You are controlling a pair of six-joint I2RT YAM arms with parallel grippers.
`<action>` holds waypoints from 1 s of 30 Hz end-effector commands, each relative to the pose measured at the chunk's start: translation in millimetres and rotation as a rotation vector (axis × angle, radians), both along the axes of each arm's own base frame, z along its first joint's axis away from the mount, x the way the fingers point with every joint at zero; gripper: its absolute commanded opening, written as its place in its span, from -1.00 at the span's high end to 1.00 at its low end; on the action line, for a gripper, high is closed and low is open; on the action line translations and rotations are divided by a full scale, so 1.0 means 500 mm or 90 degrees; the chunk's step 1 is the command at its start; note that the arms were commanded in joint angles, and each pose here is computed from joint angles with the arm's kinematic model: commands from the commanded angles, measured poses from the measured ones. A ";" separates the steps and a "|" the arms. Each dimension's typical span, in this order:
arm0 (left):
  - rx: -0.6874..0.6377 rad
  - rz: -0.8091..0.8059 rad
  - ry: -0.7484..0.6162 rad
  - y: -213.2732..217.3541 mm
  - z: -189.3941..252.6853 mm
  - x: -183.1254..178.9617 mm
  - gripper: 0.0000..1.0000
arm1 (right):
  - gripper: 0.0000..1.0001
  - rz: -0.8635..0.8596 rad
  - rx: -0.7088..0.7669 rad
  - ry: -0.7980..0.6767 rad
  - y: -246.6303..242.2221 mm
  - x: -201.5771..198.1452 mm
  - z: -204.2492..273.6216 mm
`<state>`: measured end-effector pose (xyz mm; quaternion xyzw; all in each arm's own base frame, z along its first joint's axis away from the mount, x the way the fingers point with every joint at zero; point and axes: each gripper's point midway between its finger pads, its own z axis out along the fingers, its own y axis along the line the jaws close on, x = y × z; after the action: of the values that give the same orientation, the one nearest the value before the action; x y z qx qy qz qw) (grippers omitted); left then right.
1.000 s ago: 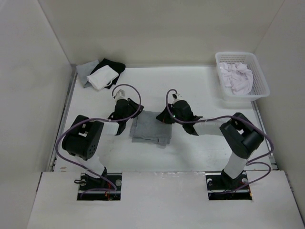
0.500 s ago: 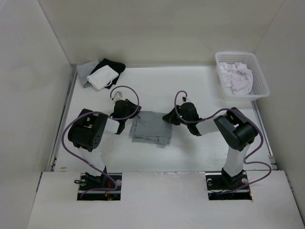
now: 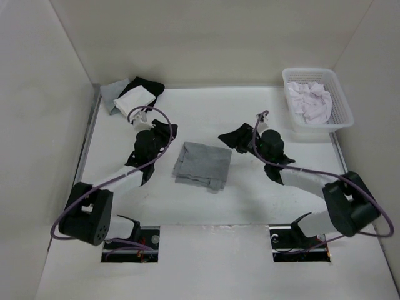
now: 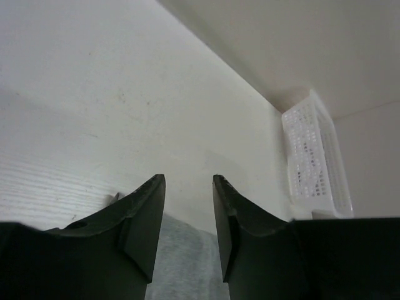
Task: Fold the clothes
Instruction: Fold the tank top
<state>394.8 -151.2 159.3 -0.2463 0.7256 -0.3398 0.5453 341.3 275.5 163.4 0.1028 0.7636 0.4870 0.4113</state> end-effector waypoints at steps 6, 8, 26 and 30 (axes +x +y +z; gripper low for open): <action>0.158 0.032 0.115 0.077 -0.056 -0.094 0.14 | -0.40 -0.194 -0.074 -0.118 -0.190 0.002 0.049; 0.158 0.036 0.120 0.088 -0.053 -0.116 0.08 | -0.46 -0.263 -0.085 -0.112 -0.243 0.005 0.030; 0.146 0.017 0.173 0.099 -0.106 -0.140 -0.03 | 0.73 -0.360 -0.081 -0.065 -0.344 0.015 -0.011; 0.140 -0.025 0.174 0.074 -0.123 -0.143 -0.04 | 0.88 -0.338 -0.083 -0.047 -0.331 0.018 -0.020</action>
<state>316.5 -99.1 85.9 -0.2430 0.8392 -0.1977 0.4445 340.5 101.7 130.0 0.2682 0.7374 0.2932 0.5462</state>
